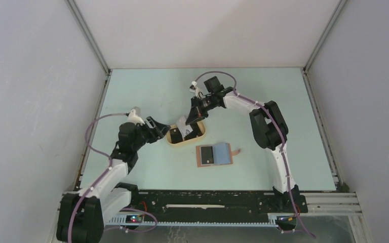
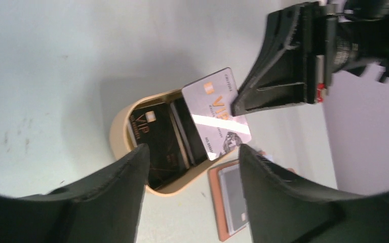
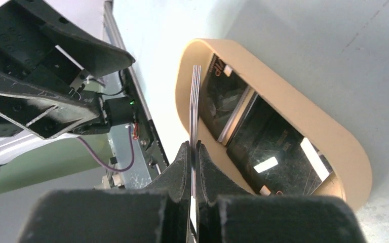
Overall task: Put the credit cards into the card holder
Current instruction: Pick up the credit card from the storage box.
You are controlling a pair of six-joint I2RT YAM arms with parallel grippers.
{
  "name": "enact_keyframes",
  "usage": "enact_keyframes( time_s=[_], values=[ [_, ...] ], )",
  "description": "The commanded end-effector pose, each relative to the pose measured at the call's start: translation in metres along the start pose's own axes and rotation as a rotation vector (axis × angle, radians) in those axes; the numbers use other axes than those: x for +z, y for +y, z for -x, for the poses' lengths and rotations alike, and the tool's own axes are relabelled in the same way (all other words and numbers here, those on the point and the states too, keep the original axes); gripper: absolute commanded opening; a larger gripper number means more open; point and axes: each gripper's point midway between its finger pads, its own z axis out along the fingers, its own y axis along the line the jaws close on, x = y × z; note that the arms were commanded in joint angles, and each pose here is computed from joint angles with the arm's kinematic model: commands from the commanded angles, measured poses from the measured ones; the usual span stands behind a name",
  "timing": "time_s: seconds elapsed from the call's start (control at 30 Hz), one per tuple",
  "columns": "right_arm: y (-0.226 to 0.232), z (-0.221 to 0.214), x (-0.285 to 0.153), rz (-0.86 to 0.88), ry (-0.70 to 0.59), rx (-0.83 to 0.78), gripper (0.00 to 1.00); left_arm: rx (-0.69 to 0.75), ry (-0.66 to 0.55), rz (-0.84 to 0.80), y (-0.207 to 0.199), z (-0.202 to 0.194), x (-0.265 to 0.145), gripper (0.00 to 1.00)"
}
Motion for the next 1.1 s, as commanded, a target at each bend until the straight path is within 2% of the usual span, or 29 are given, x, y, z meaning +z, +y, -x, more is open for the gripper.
enact_keyframes(
  time_s=[0.0, 0.1, 0.27, 0.5, 0.73, 0.93, 1.07],
  values=[
    [0.052, 0.015, -0.034, 0.171, -0.053, -0.179, 0.00, 0.045, -0.160, -0.219, -0.041, 0.021, -0.017, 0.77],
    [0.058, 0.014, -0.040, 0.232, -0.054, -0.186, 0.00, 0.028, -0.160, -0.289, -0.052, 0.020, -0.019, 0.88],
    [0.067, 0.008, -0.040, 0.307, -0.026, -0.178, 0.00, -0.044, -0.105, -0.419, -0.068, 0.011, -0.010, 0.87],
    [0.070, 0.006, -0.039, 0.340, -0.015, -0.154, 0.00, -0.105, -0.056, -0.452, -0.069, 0.002, 0.006, 0.76],
    [0.068, 0.004, -0.036, 0.355, -0.007, -0.129, 0.00, -0.175, -0.018, -0.492, -0.072, -0.001, 0.023, 0.51],
    [0.063, 0.003, -0.030, 0.338, -0.003, -0.112, 0.00, -0.242, 0.016, -0.551, -0.076, -0.007, 0.031, 0.36],
    [0.060, 0.004, -0.027, 0.325, -0.004, -0.103, 0.00, -0.243, 0.027, -0.550, -0.076, -0.009, 0.032, 0.34]
  ],
)
